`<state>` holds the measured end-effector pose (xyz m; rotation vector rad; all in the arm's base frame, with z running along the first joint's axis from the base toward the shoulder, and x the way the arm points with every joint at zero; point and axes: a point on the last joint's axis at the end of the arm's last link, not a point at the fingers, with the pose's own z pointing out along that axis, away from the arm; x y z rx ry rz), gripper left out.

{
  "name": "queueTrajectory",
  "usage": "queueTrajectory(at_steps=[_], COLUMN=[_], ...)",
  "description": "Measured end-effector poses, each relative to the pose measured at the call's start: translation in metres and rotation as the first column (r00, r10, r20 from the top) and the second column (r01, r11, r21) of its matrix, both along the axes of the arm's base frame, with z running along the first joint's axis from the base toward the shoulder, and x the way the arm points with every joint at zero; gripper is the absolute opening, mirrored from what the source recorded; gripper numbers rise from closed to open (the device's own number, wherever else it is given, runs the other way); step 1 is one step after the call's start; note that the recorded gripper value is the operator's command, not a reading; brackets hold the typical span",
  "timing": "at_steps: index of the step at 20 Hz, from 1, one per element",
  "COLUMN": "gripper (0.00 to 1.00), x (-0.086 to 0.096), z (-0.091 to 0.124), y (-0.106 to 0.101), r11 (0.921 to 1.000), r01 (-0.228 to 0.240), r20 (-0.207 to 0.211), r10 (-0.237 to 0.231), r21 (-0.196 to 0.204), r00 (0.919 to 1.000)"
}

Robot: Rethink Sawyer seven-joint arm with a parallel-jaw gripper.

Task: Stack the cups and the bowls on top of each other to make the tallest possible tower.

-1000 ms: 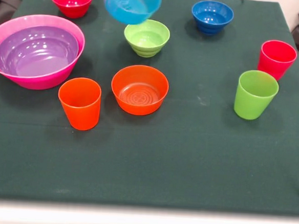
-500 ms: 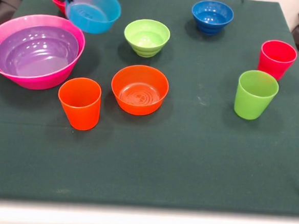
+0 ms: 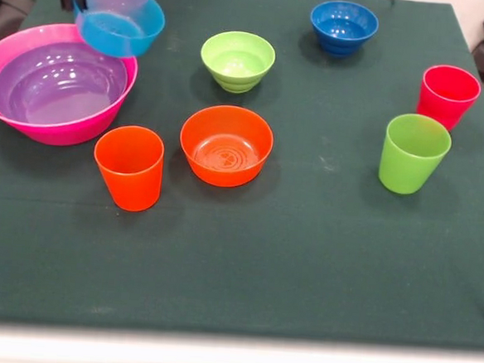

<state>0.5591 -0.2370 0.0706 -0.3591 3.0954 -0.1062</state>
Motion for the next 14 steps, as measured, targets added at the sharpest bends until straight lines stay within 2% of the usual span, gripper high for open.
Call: queueTrajectory(at_steps=[7, 14], gripper=[0.0, 0.0], x=[0.009, 0.028], z=[-0.009, -0.016], y=[-0.003, 0.002], r11=[0.9996, 0.9971], r01=[-0.014, -0.069], r20=[0.019, 0.049], r10=[0.013, 0.067], r21=[0.025, 0.034], r00=[0.9997, 0.9965])
